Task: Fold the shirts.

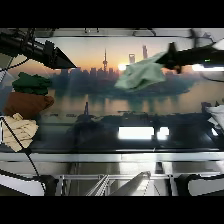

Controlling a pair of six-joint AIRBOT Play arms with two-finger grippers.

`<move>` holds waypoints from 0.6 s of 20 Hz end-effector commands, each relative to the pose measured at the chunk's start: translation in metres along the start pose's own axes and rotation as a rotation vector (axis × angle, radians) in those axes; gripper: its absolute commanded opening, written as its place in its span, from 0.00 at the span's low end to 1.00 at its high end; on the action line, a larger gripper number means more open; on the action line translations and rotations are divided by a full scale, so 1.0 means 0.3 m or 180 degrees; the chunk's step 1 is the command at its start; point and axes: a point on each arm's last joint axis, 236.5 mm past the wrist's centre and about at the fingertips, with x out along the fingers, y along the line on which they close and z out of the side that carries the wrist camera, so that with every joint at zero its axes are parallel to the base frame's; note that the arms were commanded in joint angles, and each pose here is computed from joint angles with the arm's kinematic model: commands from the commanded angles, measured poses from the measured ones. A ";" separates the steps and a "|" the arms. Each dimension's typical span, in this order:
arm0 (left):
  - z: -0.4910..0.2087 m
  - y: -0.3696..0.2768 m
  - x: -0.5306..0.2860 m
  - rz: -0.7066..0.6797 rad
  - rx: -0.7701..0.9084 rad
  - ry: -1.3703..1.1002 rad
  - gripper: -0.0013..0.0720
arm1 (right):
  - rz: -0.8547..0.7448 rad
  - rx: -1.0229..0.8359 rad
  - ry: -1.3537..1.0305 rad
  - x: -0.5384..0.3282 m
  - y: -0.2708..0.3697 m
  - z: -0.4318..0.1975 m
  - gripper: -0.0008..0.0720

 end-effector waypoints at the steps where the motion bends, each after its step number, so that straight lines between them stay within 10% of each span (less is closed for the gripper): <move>1: 0.000 0.000 0.000 0.0002 -0.0002 0.0000 0.04 | -0.1213 0.0931 -0.0756 -0.494 -0.373 0.089 0.04; 8: 0.000 0.000 0.000 0.0003 -0.0004 0.0001 0.04 | -0.3046 0.2062 -0.0670 -1.033 -0.868 -0.201 0.04; 12: 0.000 0.001 0.000 0.0006 -0.0005 0.0002 0.04 | -0.2885 0.2005 -0.0912 -1.055 -0.862 -0.156 0.04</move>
